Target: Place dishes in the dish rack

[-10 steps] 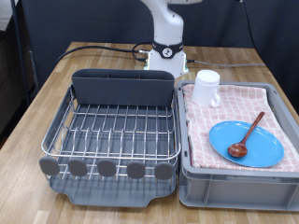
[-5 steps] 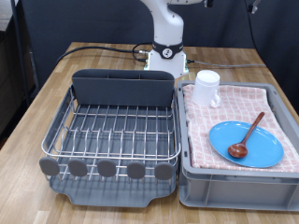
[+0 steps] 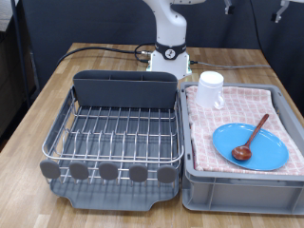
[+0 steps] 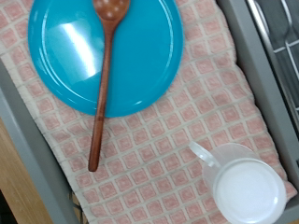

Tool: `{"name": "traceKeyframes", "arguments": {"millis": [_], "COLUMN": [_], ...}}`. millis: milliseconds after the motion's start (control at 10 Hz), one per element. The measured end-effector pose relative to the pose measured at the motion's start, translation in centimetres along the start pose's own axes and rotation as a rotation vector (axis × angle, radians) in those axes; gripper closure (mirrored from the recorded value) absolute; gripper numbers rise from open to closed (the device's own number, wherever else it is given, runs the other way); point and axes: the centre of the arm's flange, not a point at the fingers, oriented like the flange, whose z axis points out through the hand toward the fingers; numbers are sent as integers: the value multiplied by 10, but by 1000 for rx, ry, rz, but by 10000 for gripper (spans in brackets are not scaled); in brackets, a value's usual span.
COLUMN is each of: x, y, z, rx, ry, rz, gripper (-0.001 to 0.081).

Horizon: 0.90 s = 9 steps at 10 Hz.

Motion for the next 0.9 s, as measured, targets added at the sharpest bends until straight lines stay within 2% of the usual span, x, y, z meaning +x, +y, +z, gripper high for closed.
{"name": "traceKeyframes", "arguments": {"millis": [100,400,700,900], "x": [-3,-4,-9,-13], "y": [-5,-22,-30,-31], "z": [6,33,74,107], "rx": [6,71,98,91], "ry": [8,42,80,54], "rz": [-12,-27,-8,38], "gripper": [4,4,4,4]}}
